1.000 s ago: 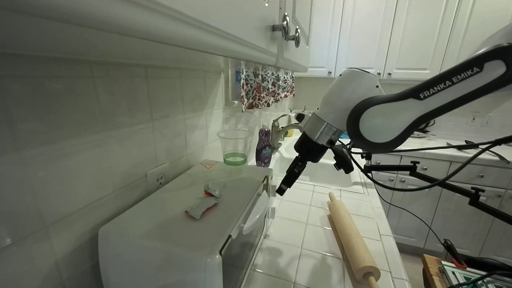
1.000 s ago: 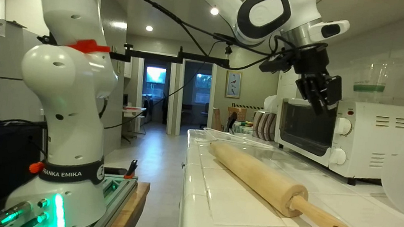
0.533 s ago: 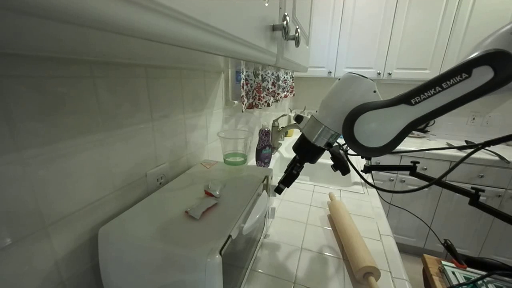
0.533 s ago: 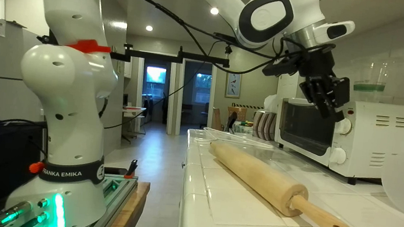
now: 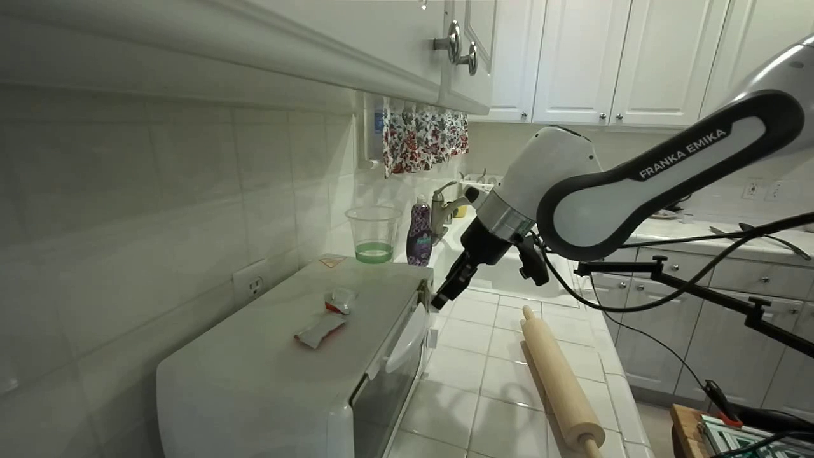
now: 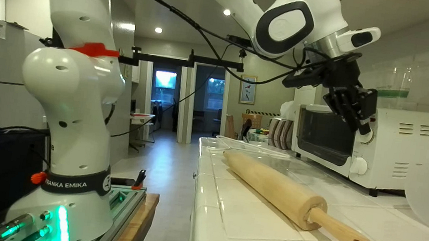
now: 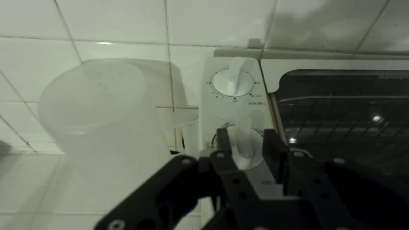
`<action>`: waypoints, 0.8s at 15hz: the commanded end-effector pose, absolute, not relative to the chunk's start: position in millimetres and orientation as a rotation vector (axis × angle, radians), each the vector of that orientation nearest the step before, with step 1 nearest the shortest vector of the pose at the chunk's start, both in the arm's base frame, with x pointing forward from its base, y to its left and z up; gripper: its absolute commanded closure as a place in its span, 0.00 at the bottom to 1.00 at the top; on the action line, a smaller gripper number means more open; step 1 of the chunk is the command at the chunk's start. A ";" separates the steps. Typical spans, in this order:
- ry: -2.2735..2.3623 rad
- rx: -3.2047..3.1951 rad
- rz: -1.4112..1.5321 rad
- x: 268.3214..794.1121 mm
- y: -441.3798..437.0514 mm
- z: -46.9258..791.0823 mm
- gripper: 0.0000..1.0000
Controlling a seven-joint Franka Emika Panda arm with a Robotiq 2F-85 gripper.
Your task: Turn the top knob on the oven to the right.
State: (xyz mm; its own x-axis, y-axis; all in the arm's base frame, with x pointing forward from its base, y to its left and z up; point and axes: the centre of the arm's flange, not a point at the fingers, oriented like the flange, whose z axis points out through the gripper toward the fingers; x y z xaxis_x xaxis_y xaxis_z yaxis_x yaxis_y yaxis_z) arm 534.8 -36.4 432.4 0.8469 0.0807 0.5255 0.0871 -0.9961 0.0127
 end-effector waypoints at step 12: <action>-0.142 -2.974 -0.872 540.4 -39.7 436.7 0.94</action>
State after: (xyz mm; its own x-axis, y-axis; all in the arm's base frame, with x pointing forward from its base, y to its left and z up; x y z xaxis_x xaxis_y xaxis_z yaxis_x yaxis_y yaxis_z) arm 536.4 -37.8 430.4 0.8414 0.0741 0.5353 0.0835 -0.9965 0.0067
